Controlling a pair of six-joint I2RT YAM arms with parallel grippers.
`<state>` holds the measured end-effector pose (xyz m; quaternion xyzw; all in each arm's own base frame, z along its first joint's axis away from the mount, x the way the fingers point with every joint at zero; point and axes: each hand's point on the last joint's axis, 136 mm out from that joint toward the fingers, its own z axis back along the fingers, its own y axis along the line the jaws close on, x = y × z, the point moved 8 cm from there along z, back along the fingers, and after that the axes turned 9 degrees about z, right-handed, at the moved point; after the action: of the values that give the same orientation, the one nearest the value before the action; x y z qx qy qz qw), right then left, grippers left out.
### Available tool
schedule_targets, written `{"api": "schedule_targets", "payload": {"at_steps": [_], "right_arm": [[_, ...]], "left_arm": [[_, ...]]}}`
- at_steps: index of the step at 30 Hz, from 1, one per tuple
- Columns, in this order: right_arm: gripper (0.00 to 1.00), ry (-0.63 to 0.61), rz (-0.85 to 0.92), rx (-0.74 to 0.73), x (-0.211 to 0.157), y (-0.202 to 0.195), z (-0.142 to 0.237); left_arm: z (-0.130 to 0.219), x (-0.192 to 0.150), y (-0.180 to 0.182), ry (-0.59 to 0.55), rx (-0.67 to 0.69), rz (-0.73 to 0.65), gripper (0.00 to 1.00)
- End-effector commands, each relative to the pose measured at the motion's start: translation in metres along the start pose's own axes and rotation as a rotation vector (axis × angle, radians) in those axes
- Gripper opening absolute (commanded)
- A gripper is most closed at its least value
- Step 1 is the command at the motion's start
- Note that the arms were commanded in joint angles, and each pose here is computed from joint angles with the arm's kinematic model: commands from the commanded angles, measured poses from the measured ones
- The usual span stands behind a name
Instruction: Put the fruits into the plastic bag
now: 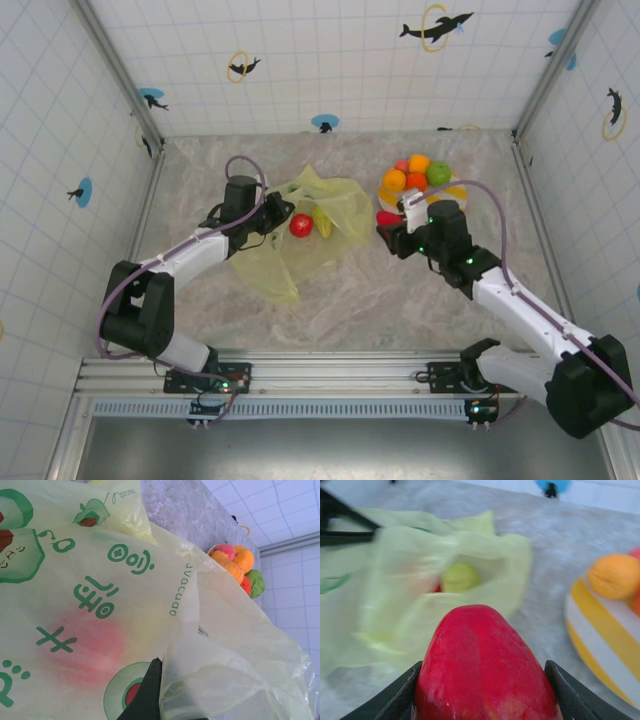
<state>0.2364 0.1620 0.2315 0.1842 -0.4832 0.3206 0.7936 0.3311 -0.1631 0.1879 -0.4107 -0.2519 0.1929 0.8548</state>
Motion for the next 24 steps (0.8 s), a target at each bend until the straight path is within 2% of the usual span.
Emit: {"api": "schedule_targets", "payload": {"at_steps": [1,5,11,24], "right_arm": [[0.51,-0.080,0.080,0.084,0.012,0.031,-0.004],[0.51,-0.094,0.202,0.143,0.022,0.069,-0.022],[0.51,-0.060,0.286,0.179,0.021,0.101,-0.059],[0.50,-0.035,0.150,0.149,0.000,0.119,-0.156]], "left_arm": [[0.008,0.006,-0.013,-0.014,-0.040,-0.004,0.00],[0.009,0.007,-0.014,-0.014,-0.047,-0.005,0.00],[0.012,0.007,-0.018,-0.017,-0.060,-0.012,0.00],[0.017,0.006,-0.026,-0.003,-0.103,-0.001,0.00]]}}
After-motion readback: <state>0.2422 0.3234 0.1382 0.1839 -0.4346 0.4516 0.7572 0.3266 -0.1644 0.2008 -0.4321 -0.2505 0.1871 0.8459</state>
